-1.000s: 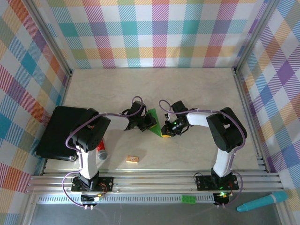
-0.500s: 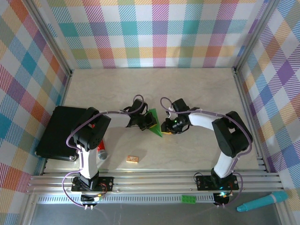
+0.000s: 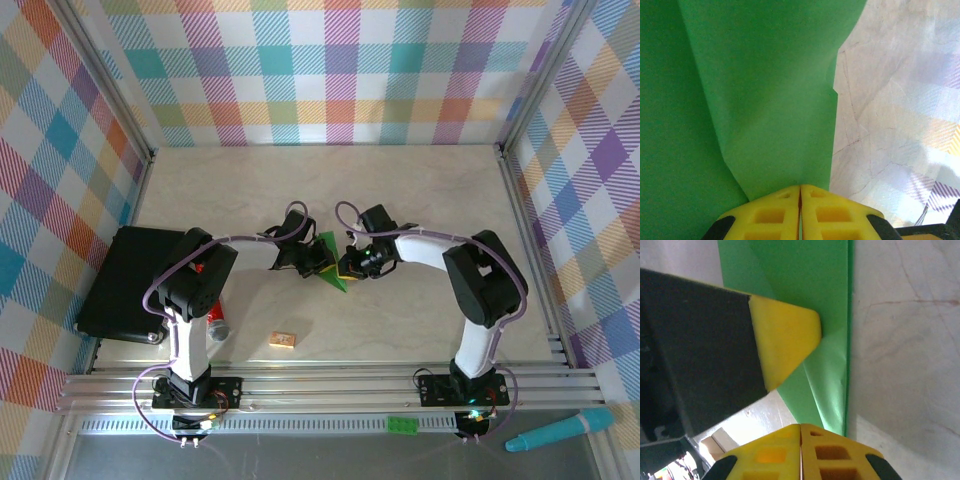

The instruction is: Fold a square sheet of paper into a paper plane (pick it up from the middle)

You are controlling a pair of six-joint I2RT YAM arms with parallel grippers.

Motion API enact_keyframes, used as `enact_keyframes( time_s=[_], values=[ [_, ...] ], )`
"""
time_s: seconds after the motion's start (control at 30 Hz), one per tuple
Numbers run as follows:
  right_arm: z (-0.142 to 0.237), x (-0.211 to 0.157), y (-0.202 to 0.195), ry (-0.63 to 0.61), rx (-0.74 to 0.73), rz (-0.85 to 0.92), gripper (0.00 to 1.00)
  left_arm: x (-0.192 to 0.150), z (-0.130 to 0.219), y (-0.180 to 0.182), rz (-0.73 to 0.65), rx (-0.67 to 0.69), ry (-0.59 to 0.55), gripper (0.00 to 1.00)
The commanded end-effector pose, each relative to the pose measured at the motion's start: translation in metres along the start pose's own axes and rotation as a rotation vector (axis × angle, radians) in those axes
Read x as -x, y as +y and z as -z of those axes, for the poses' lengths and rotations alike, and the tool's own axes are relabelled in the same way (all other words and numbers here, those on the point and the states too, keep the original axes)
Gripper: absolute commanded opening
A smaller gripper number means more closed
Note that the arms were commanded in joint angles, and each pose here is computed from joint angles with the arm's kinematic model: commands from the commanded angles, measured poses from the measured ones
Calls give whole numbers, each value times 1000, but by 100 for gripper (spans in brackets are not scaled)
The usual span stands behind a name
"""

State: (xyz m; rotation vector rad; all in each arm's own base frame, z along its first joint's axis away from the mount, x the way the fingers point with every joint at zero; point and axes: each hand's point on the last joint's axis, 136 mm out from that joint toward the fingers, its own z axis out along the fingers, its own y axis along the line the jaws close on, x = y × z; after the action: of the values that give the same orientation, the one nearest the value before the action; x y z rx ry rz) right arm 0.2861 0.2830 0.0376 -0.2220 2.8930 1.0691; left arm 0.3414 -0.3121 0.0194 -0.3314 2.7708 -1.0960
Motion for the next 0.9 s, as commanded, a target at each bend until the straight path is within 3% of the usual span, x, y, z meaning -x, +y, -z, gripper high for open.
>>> enact_keyframes(
  time_s=[0.0, 0.5, 0.87],
  values=[
    [-8, 4, 6, 21, 28, 12, 8, -26, -10, 68, 94, 220, 83, 9],
    [-13, -58, -29, 154, -44, -45, 6, -39, -5, 111, 169, 420, 86, 3],
    [8, -98, -40, 185, -80, -58, 10, -38, -5, 111, 171, 419, 80, 4]
  ],
)
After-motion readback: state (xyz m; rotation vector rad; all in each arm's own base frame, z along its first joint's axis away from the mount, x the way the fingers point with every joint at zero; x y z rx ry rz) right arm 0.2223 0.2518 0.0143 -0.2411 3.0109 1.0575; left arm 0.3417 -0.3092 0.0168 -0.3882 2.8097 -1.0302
